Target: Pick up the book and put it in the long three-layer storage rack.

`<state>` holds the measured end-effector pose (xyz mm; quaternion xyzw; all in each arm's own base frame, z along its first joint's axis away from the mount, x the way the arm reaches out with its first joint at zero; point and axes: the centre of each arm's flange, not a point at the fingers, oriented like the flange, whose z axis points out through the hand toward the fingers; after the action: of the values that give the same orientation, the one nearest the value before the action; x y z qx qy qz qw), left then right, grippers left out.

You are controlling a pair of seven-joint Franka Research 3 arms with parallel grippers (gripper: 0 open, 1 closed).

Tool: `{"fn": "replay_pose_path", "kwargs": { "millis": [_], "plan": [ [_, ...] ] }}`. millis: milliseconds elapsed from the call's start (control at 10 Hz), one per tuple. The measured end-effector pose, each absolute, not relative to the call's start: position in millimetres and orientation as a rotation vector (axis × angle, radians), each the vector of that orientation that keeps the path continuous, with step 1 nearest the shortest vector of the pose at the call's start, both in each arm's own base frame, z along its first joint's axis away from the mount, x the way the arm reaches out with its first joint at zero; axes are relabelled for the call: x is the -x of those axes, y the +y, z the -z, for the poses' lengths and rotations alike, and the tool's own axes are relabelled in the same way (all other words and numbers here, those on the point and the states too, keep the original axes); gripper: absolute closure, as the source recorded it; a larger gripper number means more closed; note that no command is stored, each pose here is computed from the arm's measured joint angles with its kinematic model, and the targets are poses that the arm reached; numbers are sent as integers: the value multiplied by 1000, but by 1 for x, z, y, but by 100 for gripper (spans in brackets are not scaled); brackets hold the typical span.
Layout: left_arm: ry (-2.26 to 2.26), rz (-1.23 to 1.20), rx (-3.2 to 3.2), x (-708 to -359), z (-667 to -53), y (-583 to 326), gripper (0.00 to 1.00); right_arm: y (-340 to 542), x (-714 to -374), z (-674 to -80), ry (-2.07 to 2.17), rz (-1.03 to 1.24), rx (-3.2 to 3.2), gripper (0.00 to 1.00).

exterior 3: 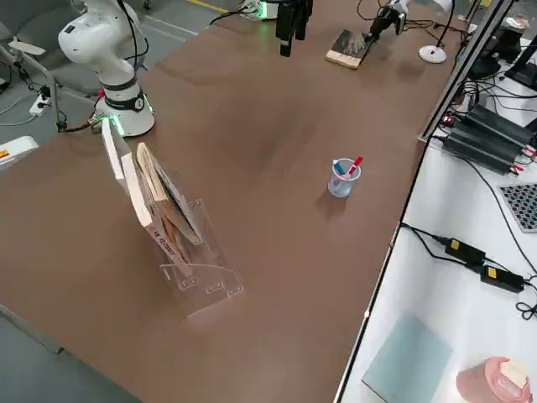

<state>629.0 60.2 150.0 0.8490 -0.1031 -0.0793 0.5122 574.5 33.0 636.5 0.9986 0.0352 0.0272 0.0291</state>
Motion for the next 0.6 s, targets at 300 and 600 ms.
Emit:
{"fn": "replay_pose_path", "kwargs": {
  "millis": [300,600],
  "plan": [
    [-243,224,-2011,-645,-177,37,97,38,-574,-636,118,-82,-3096,0],
    [-199,255,-1961,-665,-221,-12,97,43,-573,-636,131,-76,-3098,0]
  ]
}}
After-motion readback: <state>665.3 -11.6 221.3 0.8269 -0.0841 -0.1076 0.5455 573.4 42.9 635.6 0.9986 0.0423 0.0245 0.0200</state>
